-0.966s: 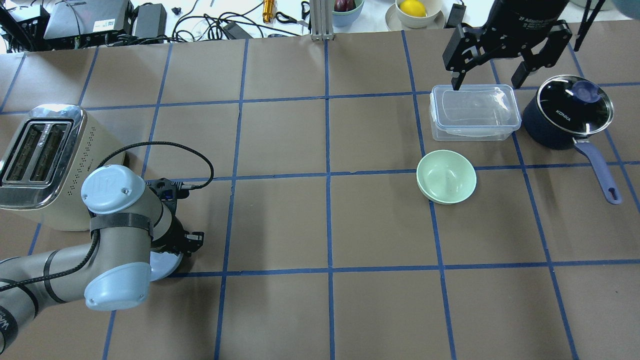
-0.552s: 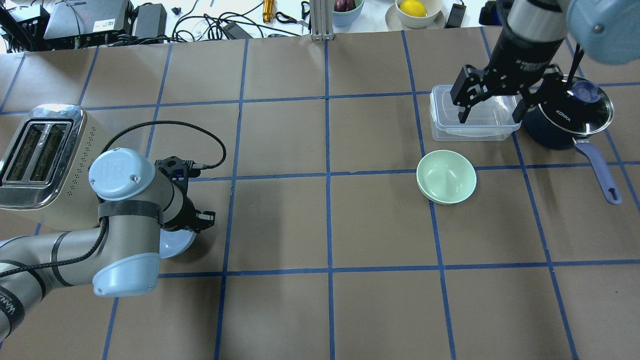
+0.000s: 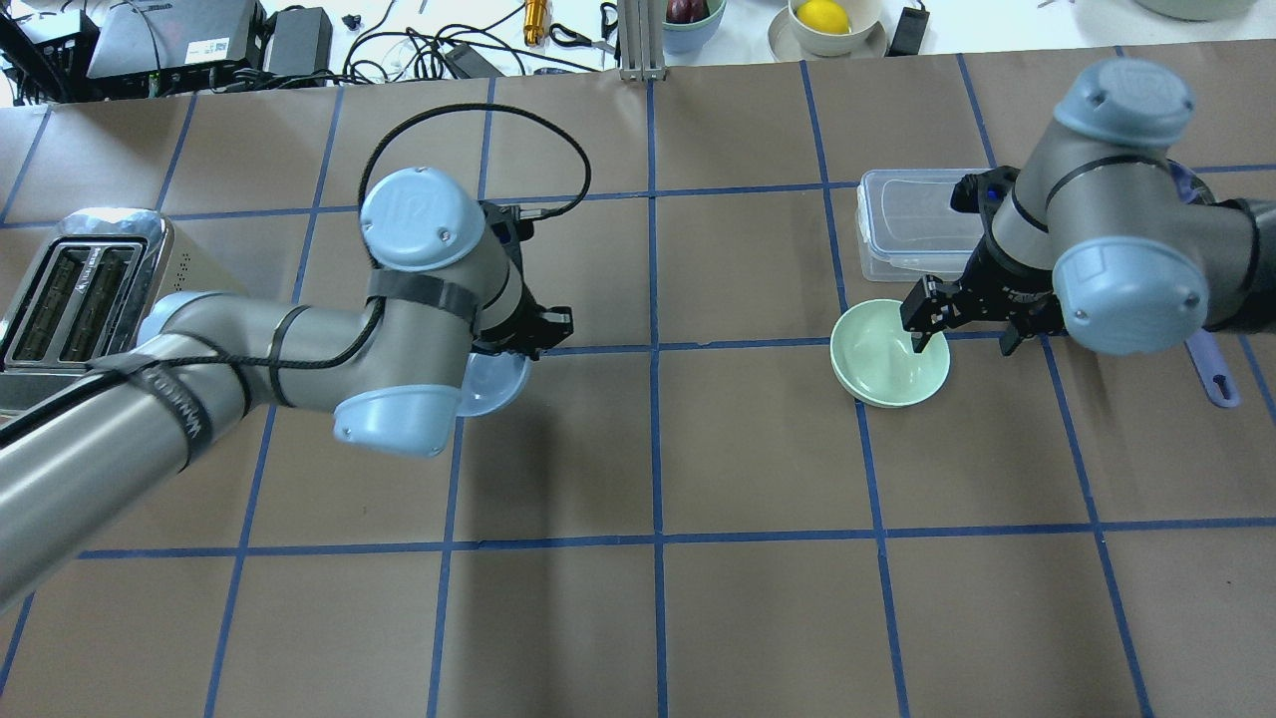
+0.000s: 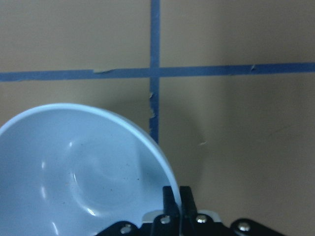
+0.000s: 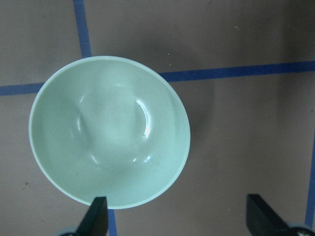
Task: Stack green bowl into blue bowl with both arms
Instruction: 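Carry the blue bowl toward the center while the right gripper grasps the green bowl rim, then set the blue bowl down with the left gripper while the right lifts the green bowl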
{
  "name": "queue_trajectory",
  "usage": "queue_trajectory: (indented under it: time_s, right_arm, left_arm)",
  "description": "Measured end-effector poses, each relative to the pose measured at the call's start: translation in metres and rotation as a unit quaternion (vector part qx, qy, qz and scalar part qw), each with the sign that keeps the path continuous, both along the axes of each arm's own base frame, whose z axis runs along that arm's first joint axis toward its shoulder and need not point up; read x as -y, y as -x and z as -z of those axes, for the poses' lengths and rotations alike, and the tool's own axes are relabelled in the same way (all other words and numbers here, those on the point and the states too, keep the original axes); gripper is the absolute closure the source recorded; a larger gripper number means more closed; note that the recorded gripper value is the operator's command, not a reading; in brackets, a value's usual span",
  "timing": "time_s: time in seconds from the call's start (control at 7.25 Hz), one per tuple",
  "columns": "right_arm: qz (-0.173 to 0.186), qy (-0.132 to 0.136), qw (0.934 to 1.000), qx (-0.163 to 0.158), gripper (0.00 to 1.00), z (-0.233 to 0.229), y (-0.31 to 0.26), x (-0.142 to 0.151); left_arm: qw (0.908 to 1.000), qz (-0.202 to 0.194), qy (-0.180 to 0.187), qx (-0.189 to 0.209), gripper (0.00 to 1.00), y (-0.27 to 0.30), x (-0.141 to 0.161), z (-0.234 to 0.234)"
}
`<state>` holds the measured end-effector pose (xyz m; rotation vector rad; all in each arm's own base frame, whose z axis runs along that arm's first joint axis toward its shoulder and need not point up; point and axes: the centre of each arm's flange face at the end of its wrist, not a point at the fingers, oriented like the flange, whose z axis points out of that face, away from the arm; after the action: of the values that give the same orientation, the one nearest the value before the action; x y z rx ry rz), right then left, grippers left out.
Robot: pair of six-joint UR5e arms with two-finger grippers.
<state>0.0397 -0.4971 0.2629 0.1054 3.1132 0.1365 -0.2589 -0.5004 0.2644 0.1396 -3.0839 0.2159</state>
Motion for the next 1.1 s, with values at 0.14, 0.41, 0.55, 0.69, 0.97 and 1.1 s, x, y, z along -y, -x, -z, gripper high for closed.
queue_trajectory:
  time_s: [0.14, 0.41, 0.55, 0.69, 0.97, 1.1]
  right_arm:
    - [0.001, 0.007, 1.0000, 0.000, 0.56, 0.023, 0.001, -0.004]
    - [0.003, 0.013, 0.9999, 0.001, 1.00, 0.051, 0.001, -0.006]
    - [0.005, 0.014, 0.9999, 0.002, 1.00, 0.055, 0.001, -0.005]
    - [0.004, 0.014, 0.9999, 0.001, 1.00, 0.056, 0.001, -0.004]
    - [0.005, 0.027, 0.9996, -0.001, 1.00, 0.045, 0.003, 0.005]
    - [0.009, 0.041, 0.9991, 0.003, 1.00, 0.030, 0.003, 0.017]
  left_arm:
    - [0.9999, -0.008, -0.011, 0.008, 0.96, 0.040, 0.026, -0.006]
    - [0.9980, -0.051, -0.027, 0.024, 0.94, 0.105, 0.057, 0.001]
    - [0.9965, -0.072, -0.033, 0.026, 0.91, 0.123, 0.061, 0.015]
    - [0.9952, -0.087, -0.036, 0.027, 0.88, 0.135, 0.064, 0.027]
    - [0.9942, -0.096, -0.038, 0.027, 0.48, 0.148, 0.068, 0.040]
    - [0.9938, -0.104, -0.034, 0.022, 0.28, 0.152, 0.071, 0.036]
